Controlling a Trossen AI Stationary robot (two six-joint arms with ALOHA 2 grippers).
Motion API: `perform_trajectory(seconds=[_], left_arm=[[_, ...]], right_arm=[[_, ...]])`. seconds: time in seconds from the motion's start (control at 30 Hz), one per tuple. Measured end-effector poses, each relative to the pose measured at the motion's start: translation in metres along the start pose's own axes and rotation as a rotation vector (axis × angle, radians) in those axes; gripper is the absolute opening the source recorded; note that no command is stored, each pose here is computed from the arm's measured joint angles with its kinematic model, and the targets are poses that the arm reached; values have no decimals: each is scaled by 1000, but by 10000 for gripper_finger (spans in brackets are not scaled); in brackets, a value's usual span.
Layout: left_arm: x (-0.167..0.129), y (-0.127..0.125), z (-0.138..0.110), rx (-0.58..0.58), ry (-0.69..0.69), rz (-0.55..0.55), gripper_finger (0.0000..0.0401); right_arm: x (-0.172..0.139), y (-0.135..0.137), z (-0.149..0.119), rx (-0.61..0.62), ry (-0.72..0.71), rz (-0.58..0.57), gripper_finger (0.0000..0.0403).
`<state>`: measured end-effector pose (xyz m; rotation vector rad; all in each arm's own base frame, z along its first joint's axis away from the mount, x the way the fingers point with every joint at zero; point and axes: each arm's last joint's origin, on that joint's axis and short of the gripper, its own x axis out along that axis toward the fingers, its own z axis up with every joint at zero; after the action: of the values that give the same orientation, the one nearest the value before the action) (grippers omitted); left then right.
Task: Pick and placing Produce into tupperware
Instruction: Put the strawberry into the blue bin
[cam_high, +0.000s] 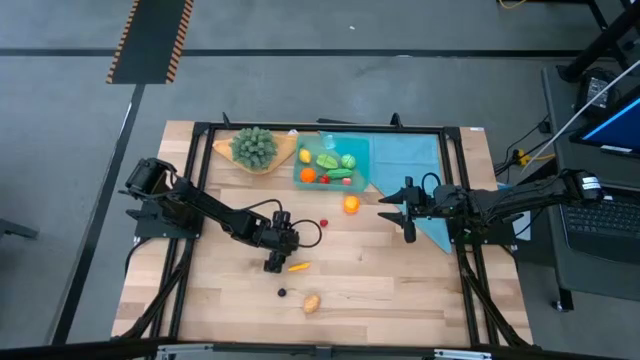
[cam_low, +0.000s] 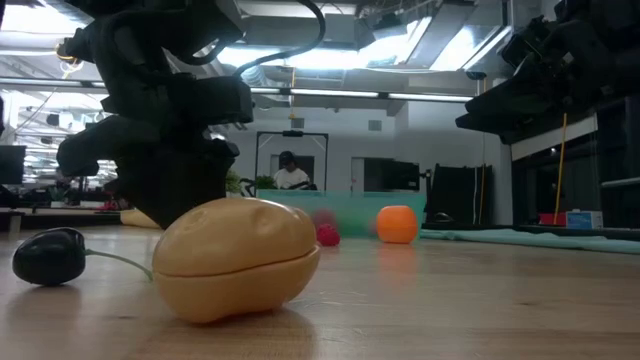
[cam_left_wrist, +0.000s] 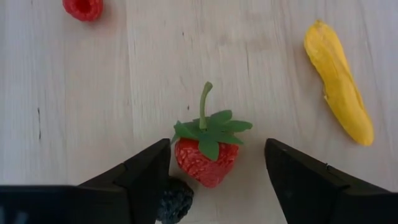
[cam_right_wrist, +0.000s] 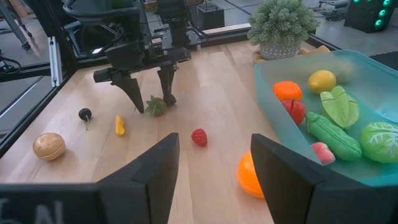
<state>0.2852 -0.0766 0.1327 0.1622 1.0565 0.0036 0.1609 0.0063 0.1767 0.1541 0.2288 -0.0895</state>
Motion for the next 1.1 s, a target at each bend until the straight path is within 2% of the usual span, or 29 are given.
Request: perform_trajectory(seconds=[0.6,1.1], left_arm=[[0,0,2,-17,-24,-2,217],[0,0,3,-15,-29,-2,170]], right_arm=[[0,0,0,1,0,0,202],[0,0,0,1,0,0,202]])
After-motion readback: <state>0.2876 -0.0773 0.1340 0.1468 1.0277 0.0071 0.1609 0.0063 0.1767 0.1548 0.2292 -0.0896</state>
